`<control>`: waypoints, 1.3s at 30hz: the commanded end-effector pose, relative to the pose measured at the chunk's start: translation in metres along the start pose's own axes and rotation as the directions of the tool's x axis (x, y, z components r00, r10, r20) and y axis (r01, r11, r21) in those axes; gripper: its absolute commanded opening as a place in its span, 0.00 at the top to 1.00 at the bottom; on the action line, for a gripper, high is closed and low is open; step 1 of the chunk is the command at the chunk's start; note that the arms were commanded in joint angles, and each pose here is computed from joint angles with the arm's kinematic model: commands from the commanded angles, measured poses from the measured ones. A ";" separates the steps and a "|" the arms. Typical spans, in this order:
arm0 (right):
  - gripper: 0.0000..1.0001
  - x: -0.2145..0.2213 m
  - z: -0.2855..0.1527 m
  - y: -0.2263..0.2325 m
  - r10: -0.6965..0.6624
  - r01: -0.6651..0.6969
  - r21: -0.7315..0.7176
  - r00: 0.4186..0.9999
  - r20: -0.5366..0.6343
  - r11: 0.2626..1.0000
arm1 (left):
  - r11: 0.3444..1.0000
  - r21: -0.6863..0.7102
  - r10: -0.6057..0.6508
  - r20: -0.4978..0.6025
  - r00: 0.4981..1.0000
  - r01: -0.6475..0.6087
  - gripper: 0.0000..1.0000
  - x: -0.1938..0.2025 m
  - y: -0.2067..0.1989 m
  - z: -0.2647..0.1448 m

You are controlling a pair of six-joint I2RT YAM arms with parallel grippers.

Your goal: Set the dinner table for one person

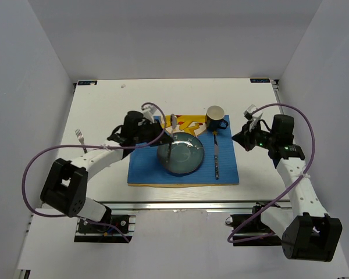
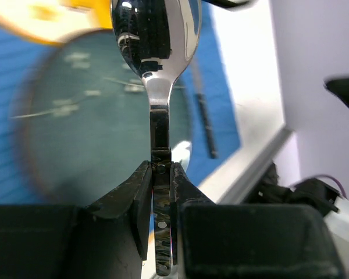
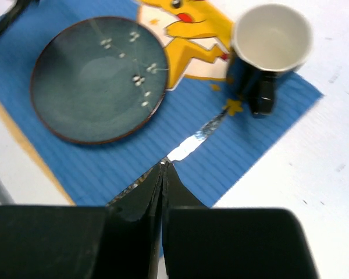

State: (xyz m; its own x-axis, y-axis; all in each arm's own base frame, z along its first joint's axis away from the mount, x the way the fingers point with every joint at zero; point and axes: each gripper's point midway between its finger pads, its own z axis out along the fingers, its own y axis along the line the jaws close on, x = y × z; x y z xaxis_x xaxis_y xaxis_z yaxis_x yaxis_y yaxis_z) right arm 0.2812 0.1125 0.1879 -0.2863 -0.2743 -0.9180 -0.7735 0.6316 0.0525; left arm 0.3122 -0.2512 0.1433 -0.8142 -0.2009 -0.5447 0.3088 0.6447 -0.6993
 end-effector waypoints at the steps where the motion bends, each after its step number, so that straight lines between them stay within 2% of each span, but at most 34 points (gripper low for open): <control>1: 1.00 -0.040 -0.012 -0.026 -0.022 0.008 0.171 0.997 0.081 0.985 | 0.995 0.097 -0.012 0.089 0.996 0.003 1.00 -0.020 -0.053 0.024; 2: 1.00 -0.043 -0.015 -0.029 -0.022 0.004 0.194 0.996 0.090 0.981 | 0.991 0.134 0.004 0.074 0.997 -0.014 1.00 -0.010 -0.071 0.034; 7: 1.00 -0.050 -0.027 -0.055 0.039 -0.083 0.366 0.991 0.125 0.927 | 0.989 0.144 -0.033 0.002 0.999 0.032 1.00 0.022 -0.097 0.079; 11: 1.00 -0.052 -0.034 -0.055 0.031 -0.088 0.401 0.989 0.145 0.912 | 0.992 0.120 -0.041 -0.050 0.998 0.047 1.00 0.051 -0.113 0.115; 16: 1.00 -0.049 -0.041 -0.057 0.039 -0.106 0.441 0.987 0.158 0.891 | 0.994 0.053 -0.096 -0.079 0.992 0.100 1.00 0.071 -0.113 0.140; 21: 1.00 -0.046 -0.045 -0.053 0.031 -0.102 0.451 0.986 0.162 0.887 | 0.996 -0.003 -0.085 -0.105 0.991 0.086 1.00 0.086 -0.118 0.166; 35: 1.00 -0.040 -0.046 -0.047 0.034 -0.100 0.444 0.987 0.155 0.890 | 0.984 -0.160 -0.095 -0.129 0.987 0.073 1.00 0.102 -0.097 0.189; 39: 1.00 -0.042 -0.046 -0.047 0.033 -0.101 0.439 0.987 0.160 0.893 | 0.983 -0.172 -0.083 -0.156 0.984 0.056 0.82 0.109 -0.098 0.193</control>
State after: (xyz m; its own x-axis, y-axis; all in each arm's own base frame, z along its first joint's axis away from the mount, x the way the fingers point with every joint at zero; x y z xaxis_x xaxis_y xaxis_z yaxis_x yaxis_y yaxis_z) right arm 0.3027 0.0588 0.2319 -0.2543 -0.1424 -0.9566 -0.4092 0.9121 -0.0270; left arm 0.2880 -0.4692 0.0461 -0.9120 -0.1391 -0.3860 0.1541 0.7558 -0.6364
